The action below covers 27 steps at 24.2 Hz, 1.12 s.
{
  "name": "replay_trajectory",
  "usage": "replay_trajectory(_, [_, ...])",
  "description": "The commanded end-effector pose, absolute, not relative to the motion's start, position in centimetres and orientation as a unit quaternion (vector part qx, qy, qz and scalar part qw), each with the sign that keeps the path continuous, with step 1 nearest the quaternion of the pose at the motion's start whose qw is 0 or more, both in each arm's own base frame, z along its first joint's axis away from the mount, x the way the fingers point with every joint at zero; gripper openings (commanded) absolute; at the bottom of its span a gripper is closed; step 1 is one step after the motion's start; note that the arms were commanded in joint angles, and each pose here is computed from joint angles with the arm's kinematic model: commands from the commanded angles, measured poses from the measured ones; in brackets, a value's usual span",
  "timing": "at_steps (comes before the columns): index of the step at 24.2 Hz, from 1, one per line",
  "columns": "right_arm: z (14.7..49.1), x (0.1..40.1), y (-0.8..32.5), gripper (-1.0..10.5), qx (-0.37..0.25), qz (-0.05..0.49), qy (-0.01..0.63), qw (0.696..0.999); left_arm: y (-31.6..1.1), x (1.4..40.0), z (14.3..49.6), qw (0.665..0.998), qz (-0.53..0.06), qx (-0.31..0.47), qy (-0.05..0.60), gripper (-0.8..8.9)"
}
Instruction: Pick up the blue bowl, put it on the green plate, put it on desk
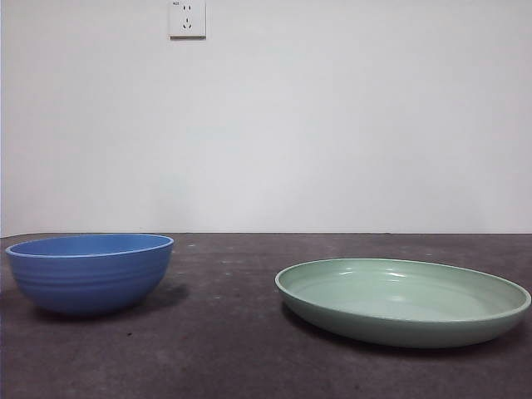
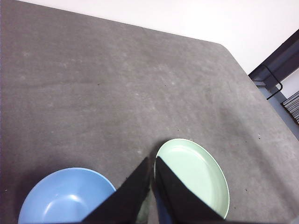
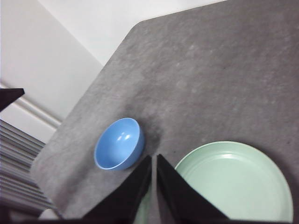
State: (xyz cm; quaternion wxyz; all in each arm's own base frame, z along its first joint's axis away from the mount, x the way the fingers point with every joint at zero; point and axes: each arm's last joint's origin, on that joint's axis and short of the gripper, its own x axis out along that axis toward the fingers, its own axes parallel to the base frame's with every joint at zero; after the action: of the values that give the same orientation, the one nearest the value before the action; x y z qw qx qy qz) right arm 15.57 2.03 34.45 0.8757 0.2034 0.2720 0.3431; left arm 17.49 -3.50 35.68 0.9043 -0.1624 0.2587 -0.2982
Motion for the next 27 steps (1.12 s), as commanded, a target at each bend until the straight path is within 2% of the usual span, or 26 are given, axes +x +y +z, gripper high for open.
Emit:
replay_trajectory(1, [34.95,15.68,1.95,0.1,0.178,0.335,0.255,0.889,-3.57,17.54,36.31,0.907,-0.307,-0.151,0.246,0.19])
replay_trajectory(3, [34.93,15.69,1.93,0.4,0.173,0.331,0.254,0.892,-3.57,17.54,36.30,0.907,-0.308,-0.150,0.246,0.22])
replay_trajectory(4, [34.93,15.69,1.94,0.9,0.169,0.332,0.253,0.893,-3.57,17.53,36.29,0.907,-0.308,-0.150,0.247,0.31])
replay_trajectory(7, [34.92,15.73,1.90,3.2,0.163,0.326,0.251,0.896,-3.57,17.53,36.28,0.907,-0.307,-0.150,0.247,0.45])
replay_trajectory(8, [34.91,15.74,1.88,4.0,0.163,0.324,0.252,0.898,-3.57,17.53,36.29,0.907,-0.308,-0.150,0.247,0.85])
replay_trajectory(10, [34.90,15.74,1.88,5.1,0.163,0.323,0.252,0.898,-3.57,17.53,36.29,0.907,-0.308,-0.150,0.246,2.67])
replay_trajectory(11, [34.90,15.74,1.88,5.4,0.163,0.323,0.252,0.898,-3.57,17.53,36.29,0.907,-0.308,-0.150,0.246,4.18])
replay_trajectory(12, [34.89,15.73,1.88,5.6,0.163,0.323,0.252,0.898,-3.57,17.53,36.29,0.907,-0.307,-0.150,0.246,5.65])
replay_trajectory(14, [34.89,15.73,1.88,5.6,0.163,0.323,0.253,0.897,-3.57,17.53,36.29,0.907,-0.307,-0.150,0.246,7.41])
replay_trajectory(22, [34.90,15.71,1.90,5.6,0.164,0.326,0.253,0.896,-3.57,17.52,36.26,0.909,-0.311,-0.135,0.243,7.52])
replay_trajectory(27, [34.90,15.71,1.90,5.6,0.164,0.326,0.253,0.896,-3.42,17.66,35.45,0.905,-0.289,-0.136,0.280,7.50])
